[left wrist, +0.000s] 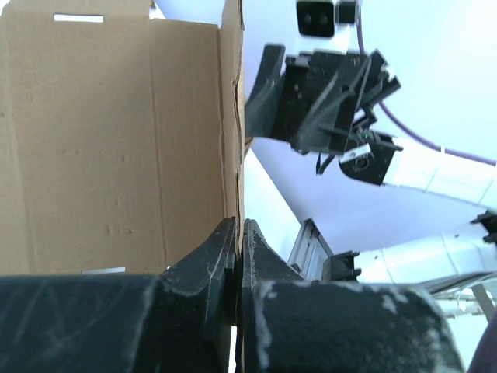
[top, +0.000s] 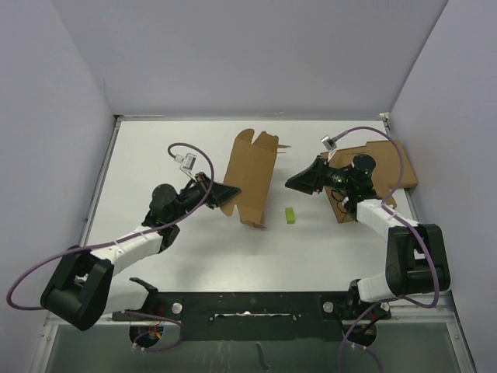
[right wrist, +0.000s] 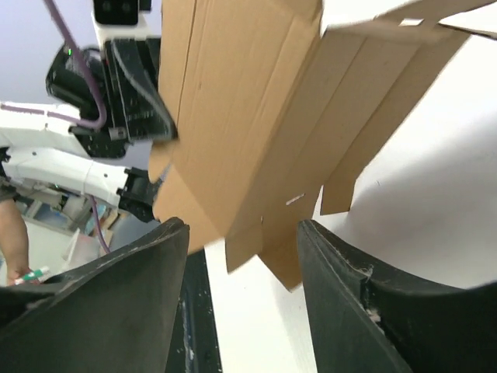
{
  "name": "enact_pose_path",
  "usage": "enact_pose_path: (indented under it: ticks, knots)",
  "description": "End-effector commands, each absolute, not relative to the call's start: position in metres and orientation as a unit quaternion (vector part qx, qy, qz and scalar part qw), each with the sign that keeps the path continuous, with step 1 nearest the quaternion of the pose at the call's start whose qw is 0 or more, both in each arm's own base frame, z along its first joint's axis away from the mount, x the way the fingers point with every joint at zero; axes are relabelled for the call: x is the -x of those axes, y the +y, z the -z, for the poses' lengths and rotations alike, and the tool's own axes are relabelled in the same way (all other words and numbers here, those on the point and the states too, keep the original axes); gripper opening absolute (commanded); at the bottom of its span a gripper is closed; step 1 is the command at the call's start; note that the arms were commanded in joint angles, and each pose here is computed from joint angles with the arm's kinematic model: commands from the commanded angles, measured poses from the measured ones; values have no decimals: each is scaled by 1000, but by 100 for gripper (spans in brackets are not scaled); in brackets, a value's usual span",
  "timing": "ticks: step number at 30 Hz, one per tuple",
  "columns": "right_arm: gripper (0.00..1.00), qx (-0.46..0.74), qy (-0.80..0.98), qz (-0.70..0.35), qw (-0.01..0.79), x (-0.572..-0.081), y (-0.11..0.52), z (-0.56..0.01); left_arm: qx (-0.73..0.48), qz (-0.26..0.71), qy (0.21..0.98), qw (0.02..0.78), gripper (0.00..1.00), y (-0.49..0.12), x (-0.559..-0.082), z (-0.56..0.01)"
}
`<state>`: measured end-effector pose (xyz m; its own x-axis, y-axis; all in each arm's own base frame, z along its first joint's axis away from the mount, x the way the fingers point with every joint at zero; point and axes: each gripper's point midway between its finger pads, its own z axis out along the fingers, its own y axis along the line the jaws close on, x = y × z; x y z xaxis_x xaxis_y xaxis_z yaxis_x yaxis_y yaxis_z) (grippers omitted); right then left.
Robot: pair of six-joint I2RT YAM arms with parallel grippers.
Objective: Fold the paper box
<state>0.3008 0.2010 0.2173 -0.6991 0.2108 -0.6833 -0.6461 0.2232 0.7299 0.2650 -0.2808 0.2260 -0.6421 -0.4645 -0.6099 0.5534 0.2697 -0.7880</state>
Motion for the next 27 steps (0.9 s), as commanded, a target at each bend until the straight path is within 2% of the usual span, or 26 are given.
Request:
enact_pose_path:
  ticks: [1,12,16,21,27]
  knots:
    - [61,273,645,-583,411,-292,200,-251,-41,629,634,448,0,-260,-271,-292]
    - [67,322,657,-530,430,-298,192,-238,-21,654,639,405,0,-212,-276,-359]
    - [70,319,676,-501,436,-307,187,-228,4,630,675,385,0,-187,-288,-341]
    - [71,307,692,-491,431,-313,184,-216,30,583,737,342,0,-163,-304,-278]
    - [71,282,722,-500,385,-321,190,-180,39,505,795,334,0,-144,-313,-229]
